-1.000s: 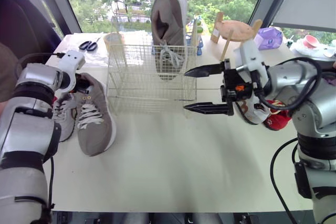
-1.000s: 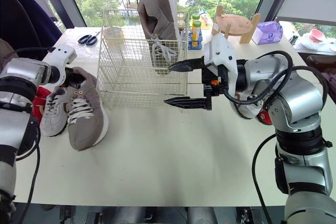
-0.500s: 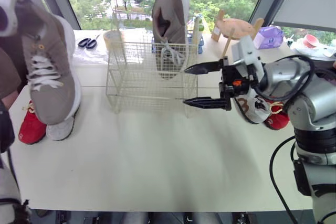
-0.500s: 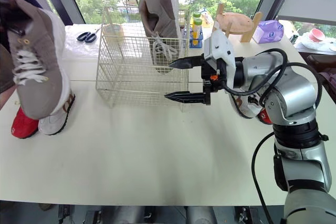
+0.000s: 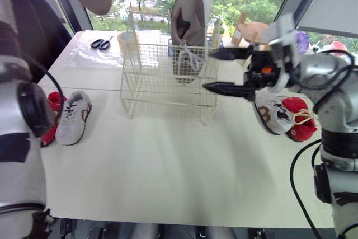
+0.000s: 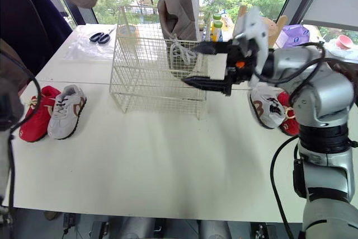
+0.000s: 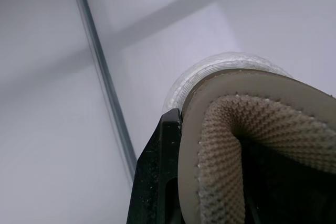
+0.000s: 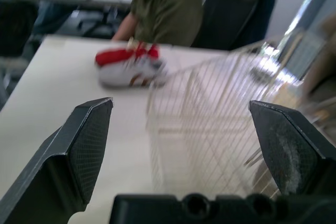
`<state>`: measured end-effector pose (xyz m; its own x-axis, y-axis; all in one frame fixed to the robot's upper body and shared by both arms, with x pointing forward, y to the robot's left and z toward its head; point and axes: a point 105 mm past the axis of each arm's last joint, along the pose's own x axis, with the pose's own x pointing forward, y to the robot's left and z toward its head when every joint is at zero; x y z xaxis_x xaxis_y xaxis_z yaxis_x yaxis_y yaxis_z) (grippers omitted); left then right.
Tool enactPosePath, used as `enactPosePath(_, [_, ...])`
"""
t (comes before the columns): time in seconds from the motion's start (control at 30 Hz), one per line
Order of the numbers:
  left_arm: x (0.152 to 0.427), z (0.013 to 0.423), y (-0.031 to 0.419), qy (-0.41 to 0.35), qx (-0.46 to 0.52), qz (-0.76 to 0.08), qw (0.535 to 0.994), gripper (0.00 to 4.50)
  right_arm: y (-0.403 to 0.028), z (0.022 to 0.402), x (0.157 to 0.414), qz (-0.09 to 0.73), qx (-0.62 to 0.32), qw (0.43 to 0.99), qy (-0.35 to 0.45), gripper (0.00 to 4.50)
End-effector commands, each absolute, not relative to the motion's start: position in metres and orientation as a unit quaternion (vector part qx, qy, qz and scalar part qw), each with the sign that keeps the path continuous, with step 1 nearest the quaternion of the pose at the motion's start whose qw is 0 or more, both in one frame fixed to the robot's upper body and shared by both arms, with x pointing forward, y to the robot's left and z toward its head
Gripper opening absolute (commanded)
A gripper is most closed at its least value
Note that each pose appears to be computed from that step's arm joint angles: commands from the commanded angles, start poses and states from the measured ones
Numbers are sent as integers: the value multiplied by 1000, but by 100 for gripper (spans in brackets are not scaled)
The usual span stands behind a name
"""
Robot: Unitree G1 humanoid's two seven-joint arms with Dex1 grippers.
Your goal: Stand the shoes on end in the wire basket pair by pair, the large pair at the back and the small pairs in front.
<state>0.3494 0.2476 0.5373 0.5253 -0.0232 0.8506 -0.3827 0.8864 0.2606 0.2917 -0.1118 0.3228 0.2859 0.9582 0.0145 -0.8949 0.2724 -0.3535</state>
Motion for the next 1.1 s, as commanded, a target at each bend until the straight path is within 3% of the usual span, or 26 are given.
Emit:
enactPosePath(0.03, [319,555,233,-567,178,124,795,5,-120,343,282,571,-139,796,-146,450])
enactPosePath(0.3, [342,528,178,-583,169,72,791,5,-125,348,281,549,-140,811,-147,450])
enactPosePath(0.67, [362,501,176,-553,184,72,809,5,-129,346,281,539,-137,818,-144,450])
enactPosePath(0.97, [404,432,158,-463,190,14,866,5,-128,342,285,539,-133,819,-145,450])
enactPosePath(1.1, [429,396,143,-376,227,-30,898,5,-128,340,288,538,-131,821,-144,450])
